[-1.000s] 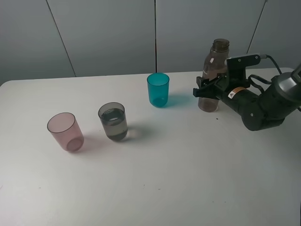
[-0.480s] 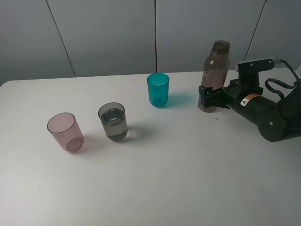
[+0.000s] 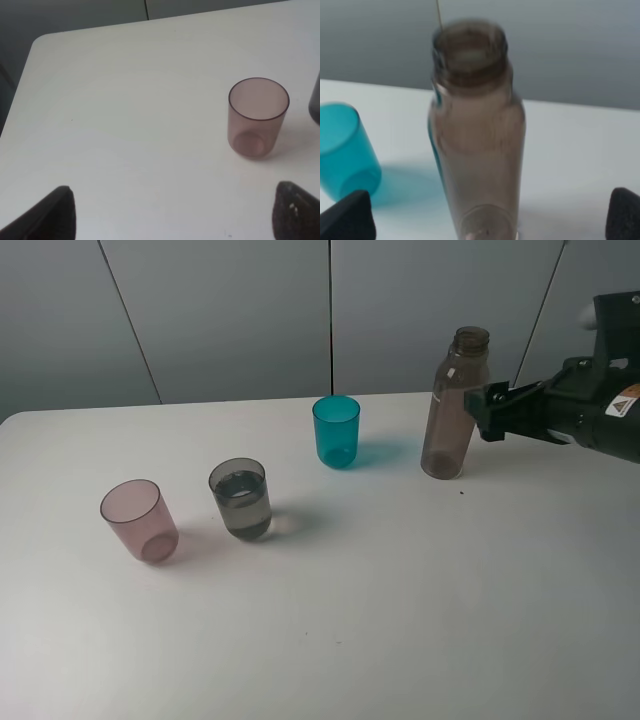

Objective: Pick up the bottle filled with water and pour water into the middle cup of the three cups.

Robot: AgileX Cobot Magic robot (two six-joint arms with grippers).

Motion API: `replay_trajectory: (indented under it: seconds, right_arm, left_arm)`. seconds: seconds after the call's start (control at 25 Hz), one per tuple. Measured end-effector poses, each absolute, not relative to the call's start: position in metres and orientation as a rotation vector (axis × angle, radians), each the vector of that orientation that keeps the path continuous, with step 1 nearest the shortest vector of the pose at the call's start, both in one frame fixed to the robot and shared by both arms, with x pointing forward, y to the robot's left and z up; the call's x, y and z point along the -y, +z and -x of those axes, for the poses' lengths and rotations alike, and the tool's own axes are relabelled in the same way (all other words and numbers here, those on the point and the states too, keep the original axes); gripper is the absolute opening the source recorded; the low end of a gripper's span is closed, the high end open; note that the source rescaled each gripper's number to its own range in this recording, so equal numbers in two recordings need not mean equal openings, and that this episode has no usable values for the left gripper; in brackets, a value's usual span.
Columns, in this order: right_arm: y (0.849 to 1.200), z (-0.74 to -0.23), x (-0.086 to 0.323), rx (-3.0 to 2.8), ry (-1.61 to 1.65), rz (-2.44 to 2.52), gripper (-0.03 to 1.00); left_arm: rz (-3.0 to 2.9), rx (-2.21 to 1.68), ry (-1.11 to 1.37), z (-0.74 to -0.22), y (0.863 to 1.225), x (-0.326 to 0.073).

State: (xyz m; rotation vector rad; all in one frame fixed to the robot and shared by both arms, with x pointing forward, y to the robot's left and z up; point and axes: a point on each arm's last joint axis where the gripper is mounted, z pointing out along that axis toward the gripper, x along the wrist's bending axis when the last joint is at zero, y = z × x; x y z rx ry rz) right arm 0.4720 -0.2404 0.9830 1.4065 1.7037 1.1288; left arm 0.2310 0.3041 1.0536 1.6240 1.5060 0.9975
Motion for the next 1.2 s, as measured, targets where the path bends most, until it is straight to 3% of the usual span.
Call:
replay_trajectory:
  seconds: [0.24, 0.4, 0.84, 1.2]
  right_arm:
    - [1.069, -0.430, 0.249, -1.696, 1.164, -1.381, 1.00]
    - [1.099, -0.388, 0.259, -1.751, 1.128, -1.411, 1.00]
    - [1.088, -0.277, 0.285, -1.995, 0.894, -1.566, 1.00]
    - [1.086, -0.214, 0.304, -1.790, 1.077, -1.398, 1.00]
  left_arm:
    - [-1.624, -1.506, 0.998, -0.231, 1.054, -0.304]
    - [-1.624, -1.506, 0.998, -0.231, 1.054, -0.304]
    - [-1.624, -1.506, 0.998, -0.231, 1.054, -0.304]
    - [-1.624, -1.506, 0.998, -0.231, 1.054, -0.304]
